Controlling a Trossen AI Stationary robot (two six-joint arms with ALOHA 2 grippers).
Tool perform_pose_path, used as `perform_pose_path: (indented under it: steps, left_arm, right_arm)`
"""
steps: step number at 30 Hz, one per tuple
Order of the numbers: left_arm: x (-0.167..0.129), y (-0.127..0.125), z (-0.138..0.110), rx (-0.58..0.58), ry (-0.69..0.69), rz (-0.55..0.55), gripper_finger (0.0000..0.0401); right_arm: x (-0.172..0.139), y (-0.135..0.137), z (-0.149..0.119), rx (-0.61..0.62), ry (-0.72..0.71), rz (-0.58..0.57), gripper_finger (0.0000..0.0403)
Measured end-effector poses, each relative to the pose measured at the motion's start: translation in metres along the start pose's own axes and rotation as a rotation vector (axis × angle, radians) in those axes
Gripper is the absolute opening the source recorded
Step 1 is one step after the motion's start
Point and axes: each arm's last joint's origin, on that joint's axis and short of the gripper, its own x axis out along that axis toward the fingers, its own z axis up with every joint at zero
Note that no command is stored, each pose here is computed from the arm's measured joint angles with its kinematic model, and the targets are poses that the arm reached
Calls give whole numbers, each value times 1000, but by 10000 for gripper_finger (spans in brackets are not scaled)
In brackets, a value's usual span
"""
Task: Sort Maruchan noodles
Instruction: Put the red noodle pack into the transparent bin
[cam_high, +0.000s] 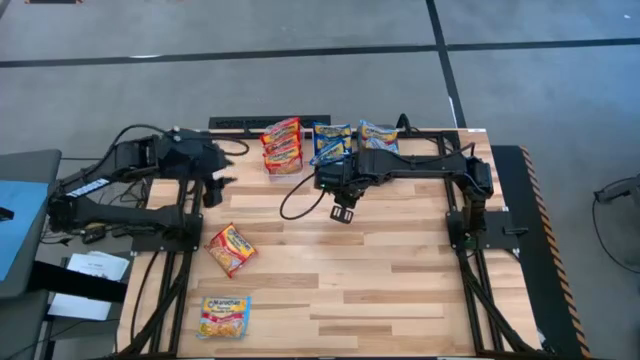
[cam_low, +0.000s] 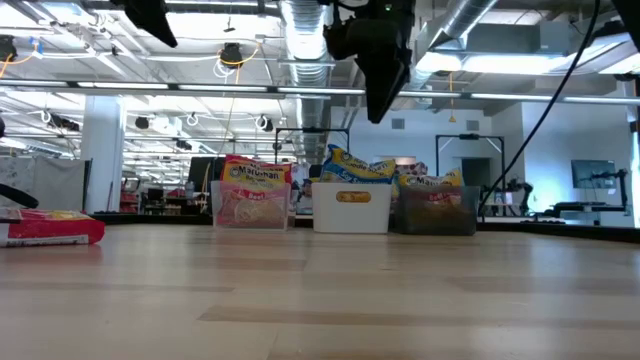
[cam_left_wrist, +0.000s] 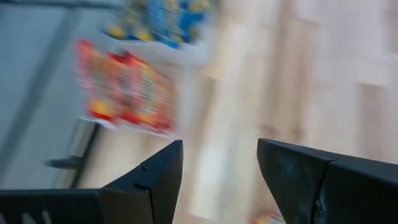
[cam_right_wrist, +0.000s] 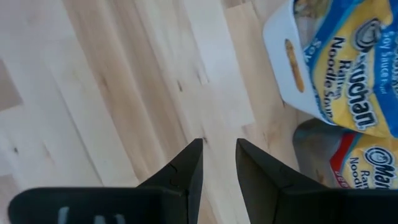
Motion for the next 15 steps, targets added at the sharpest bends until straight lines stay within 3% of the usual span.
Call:
perform_pose_path:
  steps: [5,11,15]
  left_arm:
    - [6,-6,0,-55,104,-178,196]
    - [13,-11,-7,-101,249,-306,196]
    - [16,-16,-13,-102,250,-375,196]
  right_arm:
    - [-2,13,-3,-32,-5,10,121]
    - [-5,31,-8,-81,-9,23,121]
    - [-8,43,-12,-113,-13,32,121]
